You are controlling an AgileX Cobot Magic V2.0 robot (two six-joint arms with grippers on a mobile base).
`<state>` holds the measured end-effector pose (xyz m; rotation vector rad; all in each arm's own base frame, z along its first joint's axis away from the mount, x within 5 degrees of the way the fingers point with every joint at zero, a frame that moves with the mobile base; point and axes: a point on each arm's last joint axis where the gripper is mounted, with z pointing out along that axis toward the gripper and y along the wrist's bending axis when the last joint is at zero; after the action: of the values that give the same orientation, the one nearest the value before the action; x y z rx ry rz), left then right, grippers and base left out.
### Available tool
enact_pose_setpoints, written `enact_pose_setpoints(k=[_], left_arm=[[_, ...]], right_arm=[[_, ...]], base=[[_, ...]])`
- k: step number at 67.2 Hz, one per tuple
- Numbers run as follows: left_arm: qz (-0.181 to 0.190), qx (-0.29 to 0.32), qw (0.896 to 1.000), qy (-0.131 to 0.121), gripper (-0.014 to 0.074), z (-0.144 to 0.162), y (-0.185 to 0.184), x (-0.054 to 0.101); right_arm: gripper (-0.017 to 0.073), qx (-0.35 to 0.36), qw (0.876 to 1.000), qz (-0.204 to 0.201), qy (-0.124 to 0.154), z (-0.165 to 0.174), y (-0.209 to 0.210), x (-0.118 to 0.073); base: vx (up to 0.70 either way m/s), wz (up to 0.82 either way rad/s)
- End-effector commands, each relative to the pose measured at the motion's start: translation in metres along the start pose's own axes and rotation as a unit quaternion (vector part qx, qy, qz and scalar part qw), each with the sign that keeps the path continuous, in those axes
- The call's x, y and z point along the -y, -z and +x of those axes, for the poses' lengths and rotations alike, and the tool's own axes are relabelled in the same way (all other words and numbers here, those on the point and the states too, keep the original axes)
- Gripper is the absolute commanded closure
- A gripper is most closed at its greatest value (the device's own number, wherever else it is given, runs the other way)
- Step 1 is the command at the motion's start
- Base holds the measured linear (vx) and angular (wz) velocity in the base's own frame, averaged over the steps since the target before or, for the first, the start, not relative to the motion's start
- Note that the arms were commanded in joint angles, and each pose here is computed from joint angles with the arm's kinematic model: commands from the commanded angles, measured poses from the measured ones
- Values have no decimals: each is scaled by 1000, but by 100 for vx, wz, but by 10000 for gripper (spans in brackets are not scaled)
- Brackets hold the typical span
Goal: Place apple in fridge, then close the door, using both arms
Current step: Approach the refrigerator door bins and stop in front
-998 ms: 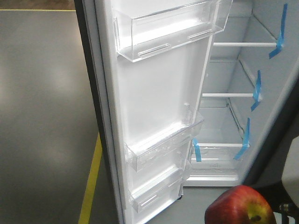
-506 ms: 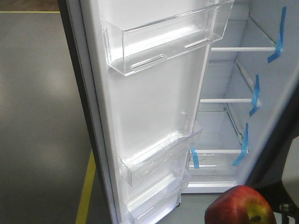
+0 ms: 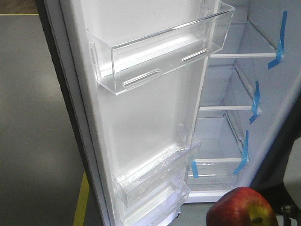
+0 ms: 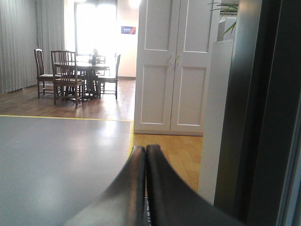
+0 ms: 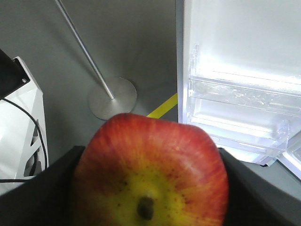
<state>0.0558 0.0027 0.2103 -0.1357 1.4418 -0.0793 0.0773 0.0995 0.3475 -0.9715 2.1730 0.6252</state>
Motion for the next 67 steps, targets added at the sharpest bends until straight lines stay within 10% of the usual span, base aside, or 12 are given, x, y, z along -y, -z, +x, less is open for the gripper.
enact_pose_setpoints(k=[1,67], left_arm=[[4,49,999,7,600,-12,2,1],[4,49,999,7,600,-12,2,1]], right_arm=[[445,46,999,0,5,-11,7,-2],[445,47,999,-1,5,-11,9,-2]], base=[[7,-3],[-1,0]])
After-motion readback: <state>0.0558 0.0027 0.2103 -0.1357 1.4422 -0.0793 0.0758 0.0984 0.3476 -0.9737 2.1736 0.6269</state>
